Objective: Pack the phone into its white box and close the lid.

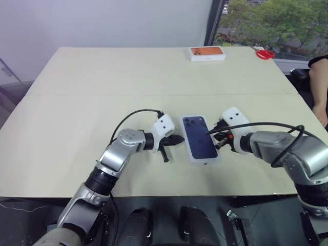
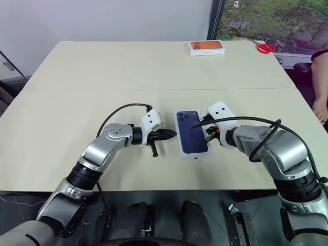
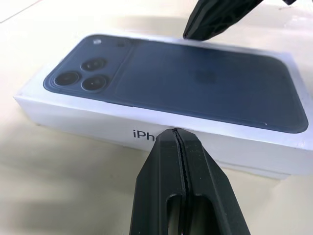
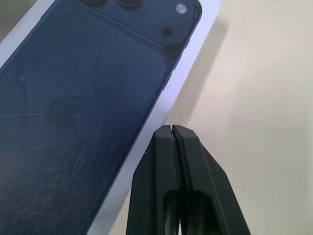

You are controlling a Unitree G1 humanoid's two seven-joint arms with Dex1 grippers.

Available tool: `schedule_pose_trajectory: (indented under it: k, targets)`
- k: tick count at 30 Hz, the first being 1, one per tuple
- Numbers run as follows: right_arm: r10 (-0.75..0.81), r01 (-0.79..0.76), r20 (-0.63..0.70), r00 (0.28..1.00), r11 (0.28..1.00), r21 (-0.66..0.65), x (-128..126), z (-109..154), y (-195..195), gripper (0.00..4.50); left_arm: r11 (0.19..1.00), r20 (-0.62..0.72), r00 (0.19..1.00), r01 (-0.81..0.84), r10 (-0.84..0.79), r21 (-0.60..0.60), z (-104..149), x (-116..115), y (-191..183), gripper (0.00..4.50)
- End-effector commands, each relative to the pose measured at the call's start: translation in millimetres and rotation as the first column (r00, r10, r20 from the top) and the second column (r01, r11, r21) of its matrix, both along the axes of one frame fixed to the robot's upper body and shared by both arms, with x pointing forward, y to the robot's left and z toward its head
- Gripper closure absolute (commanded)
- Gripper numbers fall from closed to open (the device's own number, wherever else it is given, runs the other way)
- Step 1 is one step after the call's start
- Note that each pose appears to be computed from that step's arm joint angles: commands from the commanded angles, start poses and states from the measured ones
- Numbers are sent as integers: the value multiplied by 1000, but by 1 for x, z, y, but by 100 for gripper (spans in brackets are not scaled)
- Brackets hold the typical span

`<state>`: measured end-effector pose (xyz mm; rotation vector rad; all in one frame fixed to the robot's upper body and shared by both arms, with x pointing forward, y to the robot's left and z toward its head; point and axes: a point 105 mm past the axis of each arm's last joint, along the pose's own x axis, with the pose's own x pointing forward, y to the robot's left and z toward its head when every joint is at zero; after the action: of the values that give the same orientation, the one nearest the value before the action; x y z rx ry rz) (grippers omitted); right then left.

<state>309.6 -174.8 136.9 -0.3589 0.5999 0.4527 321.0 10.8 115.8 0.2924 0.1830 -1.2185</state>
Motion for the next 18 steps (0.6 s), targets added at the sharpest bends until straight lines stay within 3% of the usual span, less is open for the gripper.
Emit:
schedule_pose_trajectory:
  k: [1,8,14,18]
  targets:
    - [16,-16,62,998,1000,8,0,13,3,444,999,44,998,34,-33,-29,14,-4,-8,450]
    - [5,-3,81,997,1000,-21,-2,16,-4,444,1000,55,998,17,-16,-11,13,-1,2,450]
    - [69,-70,127,990,998,8,-18,33,-10,444,985,44,992,-112,118,-129,37,24,16,450]
    - [132,-134,77,988,991,29,-34,21,-2,444,981,77,982,-165,173,-106,39,41,0,450]
